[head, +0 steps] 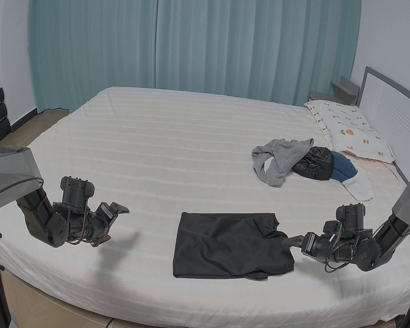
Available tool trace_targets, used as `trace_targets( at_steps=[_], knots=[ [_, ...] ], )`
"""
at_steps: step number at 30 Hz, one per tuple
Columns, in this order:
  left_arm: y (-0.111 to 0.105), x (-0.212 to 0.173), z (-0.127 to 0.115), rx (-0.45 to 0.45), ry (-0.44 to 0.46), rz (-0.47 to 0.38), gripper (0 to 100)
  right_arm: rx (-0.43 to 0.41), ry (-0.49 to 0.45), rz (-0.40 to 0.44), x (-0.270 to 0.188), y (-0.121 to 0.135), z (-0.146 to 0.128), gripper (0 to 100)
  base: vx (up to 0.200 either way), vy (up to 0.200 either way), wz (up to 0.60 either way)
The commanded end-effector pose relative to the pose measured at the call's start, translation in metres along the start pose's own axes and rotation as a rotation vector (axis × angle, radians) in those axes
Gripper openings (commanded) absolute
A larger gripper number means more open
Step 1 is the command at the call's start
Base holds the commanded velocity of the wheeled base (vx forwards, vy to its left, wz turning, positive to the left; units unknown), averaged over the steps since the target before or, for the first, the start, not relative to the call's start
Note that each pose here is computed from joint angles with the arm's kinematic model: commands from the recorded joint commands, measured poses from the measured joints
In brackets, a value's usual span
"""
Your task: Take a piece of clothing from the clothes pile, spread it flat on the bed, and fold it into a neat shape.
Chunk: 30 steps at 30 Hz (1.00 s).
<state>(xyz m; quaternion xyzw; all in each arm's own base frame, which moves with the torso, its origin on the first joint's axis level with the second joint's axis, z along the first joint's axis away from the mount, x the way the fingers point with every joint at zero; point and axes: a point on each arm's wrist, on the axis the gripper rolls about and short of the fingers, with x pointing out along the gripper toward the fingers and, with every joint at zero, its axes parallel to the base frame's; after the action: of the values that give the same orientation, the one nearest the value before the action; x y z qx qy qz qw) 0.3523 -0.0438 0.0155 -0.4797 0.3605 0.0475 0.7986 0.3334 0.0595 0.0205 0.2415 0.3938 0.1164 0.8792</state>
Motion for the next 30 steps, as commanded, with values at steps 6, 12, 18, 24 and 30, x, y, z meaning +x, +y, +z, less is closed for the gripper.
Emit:
trace_targets(
  at_steps=[6,12,18,24,30],
  knots=[
    [0.001,0.0,-0.002,0.002,0.0,0.007,100,0.081,-0.034,0.182,0.054,0.058,-0.004,100,0.0,0.0,0.0],
    [0.0,0.001,-0.002,0.003,-0.001,0.006,100,0.088,-0.007,0.182,0.063,0.062,-0.012,100,0.0,0.0,0.0],
    [0.001,0.001,-0.002,0.004,0.0,0.009,100,0.088,-0.014,0.189,0.082,0.06,-0.012,100,0.0,0.0,0.0],
    [0.001,0.001,-0.002,0.008,0.001,0.01,100,0.115,-0.094,0.213,0.095,0.054,0.008,100,0.0,0.0,0.0],
    [0.002,0.001,-0.003,0.008,0.002,0.011,100,0.149,-0.192,0.144,0.122,0.022,0.032,100,0.0,0.0,0.0]
  ],
)
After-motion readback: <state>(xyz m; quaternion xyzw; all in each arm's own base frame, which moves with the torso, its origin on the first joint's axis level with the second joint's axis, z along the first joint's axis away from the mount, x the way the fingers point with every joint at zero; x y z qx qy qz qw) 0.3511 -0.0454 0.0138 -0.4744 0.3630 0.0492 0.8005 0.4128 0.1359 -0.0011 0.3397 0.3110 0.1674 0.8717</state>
